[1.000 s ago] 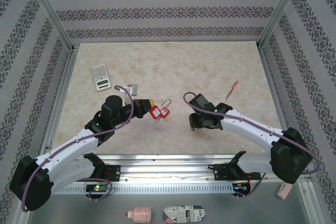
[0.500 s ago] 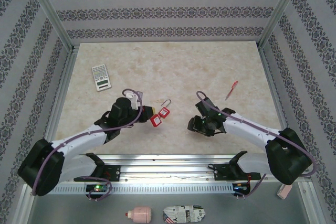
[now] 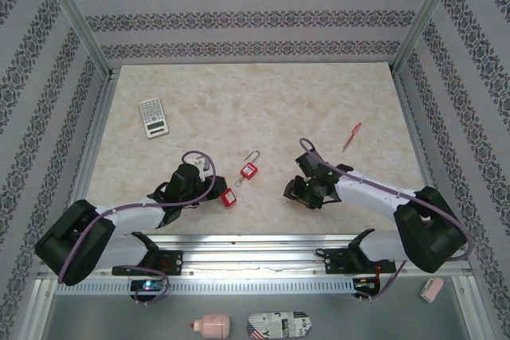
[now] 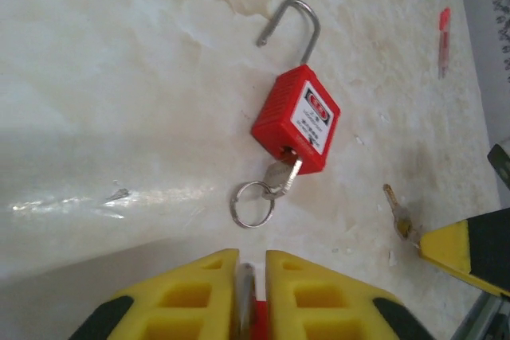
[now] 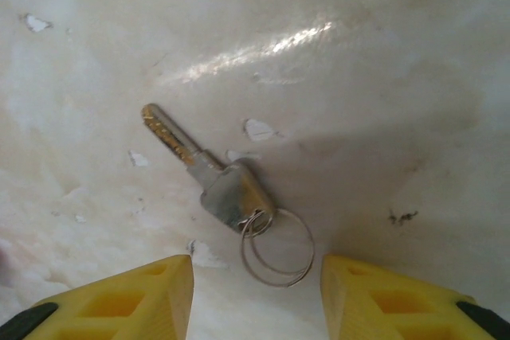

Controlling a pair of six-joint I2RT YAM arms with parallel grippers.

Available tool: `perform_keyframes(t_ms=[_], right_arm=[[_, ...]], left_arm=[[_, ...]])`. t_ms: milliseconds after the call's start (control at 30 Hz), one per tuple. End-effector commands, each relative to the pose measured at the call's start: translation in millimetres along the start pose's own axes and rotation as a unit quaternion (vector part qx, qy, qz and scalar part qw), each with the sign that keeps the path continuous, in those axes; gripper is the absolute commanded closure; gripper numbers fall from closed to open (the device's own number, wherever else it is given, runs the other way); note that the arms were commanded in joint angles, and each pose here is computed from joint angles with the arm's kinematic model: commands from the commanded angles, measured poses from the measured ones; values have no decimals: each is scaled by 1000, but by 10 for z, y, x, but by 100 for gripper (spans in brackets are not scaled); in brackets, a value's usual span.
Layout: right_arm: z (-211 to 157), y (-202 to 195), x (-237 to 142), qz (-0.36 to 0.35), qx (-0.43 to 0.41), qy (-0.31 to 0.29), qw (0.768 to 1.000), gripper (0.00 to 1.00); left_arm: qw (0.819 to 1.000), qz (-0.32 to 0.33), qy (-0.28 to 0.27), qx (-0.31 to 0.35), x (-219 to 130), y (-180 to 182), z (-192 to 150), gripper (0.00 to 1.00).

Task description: Unlock with the key

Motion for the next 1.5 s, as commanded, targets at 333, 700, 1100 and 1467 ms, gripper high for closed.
perform_keyframes(t_ms=[333, 700, 1100, 1467], right_arm=[[168, -159, 36, -45, -3, -28, 999, 71], [344, -8, -209, -45, -35, -65, 996, 100], [323, 27, -401, -59, -86, -60, 993, 77], [282, 70, -143, -93, -98, -23, 991, 63]], left_arm=[[999, 37, -31, 11, -256, -61, 284, 27], [997, -57, -53, 19, -635, -713, 598, 17], [989, -143, -7, 25, -203, -1283, 295, 19], [990, -126, -13, 67, -337, -1338, 310, 20]])
Point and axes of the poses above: each hand's point on the last joint's axis, 136 mm out from that joint toward the fingers, its own x axis out along the fingers, its own y axis along the line the jaws close on, z = x × y, the point moved 1 cm from there along -x, back along the fingers, and after that the axes turned 6 degrees about x, right-handed, at the moved point
